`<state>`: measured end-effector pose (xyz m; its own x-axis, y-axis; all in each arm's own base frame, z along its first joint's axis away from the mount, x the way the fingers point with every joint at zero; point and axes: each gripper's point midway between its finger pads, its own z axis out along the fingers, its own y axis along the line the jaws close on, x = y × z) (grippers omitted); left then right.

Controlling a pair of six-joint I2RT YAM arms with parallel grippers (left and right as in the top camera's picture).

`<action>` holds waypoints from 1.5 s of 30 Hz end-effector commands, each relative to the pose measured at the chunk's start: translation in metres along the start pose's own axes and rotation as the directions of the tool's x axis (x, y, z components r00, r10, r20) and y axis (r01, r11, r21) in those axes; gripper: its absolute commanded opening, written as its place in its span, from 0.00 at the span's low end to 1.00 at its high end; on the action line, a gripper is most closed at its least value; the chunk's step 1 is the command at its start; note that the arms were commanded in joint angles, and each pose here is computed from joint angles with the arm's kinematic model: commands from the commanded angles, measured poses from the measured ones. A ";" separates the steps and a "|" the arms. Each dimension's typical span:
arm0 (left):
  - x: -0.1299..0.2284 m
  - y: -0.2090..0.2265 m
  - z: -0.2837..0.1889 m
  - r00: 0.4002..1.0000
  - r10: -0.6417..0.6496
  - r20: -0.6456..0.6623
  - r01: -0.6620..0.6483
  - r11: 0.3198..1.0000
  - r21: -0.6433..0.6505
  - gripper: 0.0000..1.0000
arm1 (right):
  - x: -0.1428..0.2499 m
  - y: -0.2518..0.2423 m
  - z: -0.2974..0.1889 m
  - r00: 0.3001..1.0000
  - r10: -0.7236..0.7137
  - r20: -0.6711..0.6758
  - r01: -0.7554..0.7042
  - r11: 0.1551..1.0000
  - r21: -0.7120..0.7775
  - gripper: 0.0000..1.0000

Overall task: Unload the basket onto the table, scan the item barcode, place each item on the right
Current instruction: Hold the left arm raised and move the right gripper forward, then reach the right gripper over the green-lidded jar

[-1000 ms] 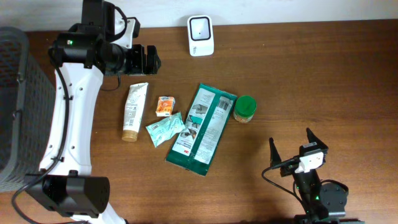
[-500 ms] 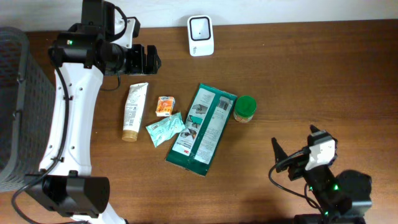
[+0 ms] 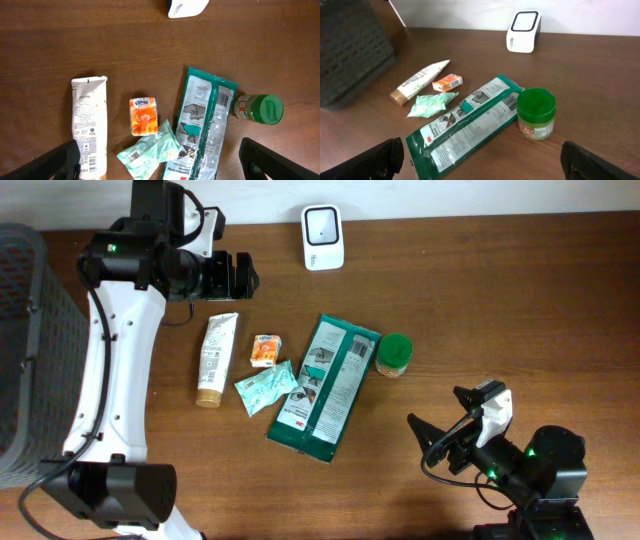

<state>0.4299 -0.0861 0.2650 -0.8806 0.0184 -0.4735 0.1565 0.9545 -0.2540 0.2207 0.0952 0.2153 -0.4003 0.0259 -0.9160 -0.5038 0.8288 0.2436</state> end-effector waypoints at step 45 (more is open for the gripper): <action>-0.005 -0.004 -0.010 0.999 0.025 0.027 -0.026 1.000 0.012 0.99 | -0.004 0.001 0.016 0.984 0.169 -0.049 -0.172 0.983 -0.062 0.98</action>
<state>0.4298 -0.0861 0.2649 -0.8807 0.0188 -0.4733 0.1567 0.9545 -0.2538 0.2320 0.1048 0.2022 -0.5374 0.1315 -0.8330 -0.4660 0.7769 0.4233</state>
